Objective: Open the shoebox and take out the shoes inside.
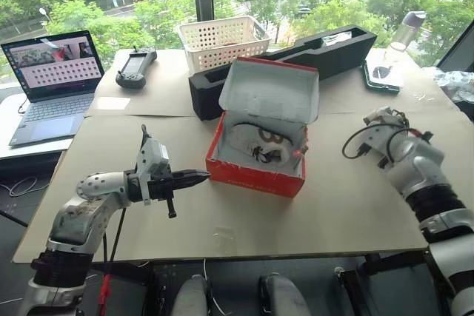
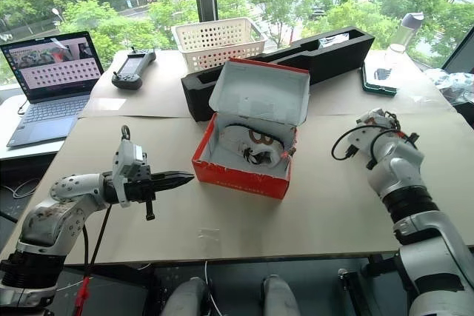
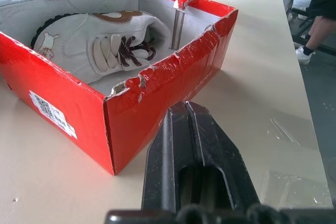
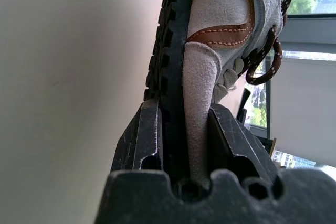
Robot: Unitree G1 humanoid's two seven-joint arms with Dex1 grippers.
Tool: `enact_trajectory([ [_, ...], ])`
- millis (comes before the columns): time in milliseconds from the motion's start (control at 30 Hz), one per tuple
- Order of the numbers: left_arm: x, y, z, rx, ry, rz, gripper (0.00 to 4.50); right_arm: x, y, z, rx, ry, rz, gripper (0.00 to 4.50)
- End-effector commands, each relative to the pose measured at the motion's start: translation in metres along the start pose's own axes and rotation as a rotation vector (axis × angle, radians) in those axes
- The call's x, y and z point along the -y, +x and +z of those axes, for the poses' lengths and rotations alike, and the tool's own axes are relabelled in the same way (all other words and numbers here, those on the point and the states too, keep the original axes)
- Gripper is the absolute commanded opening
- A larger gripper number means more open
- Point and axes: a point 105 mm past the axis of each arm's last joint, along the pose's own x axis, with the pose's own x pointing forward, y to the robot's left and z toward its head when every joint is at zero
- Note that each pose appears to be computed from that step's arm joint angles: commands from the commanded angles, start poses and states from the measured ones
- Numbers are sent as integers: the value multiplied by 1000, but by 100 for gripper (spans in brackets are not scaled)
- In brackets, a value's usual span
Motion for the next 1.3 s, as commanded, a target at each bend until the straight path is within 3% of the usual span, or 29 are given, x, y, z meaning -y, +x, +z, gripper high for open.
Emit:
enact_trajectory([
  [33,2,-2,10,21,47,-5,0,-23,8,-14,-38,-13,69,145],
  [200,2,-3,9,21,45,5,0,-57,6,-7,6,24,225,295],
  [333,3,-3,9,21,43,6,0,-72,-8,23,136,235,399,435],
  [500,3,-3,8,20,40,6,0,-63,-22,39,221,411,485,435],
  [633,2,-3,7,20,40,6,0,-26,-36,51,336,570,459,435],
  [767,1,-4,7,18,42,10,0,39,-91,89,648,658,449,435],
  [833,1,-4,8,18,42,12,0,56,-134,114,870,592,492,435],
  [900,1,-4,7,17,41,12,0,64,-162,130,991,527,526,435],
  [1033,1,-3,7,17,42,12,0,58,-186,158,1096,401,619,435],
  [1133,1,-4,7,17,43,15,0,33,-191,179,1113,292,716,444],
  [1300,3,-6,7,17,44,23,0,-12,-150,189,960,105,716,444],
])
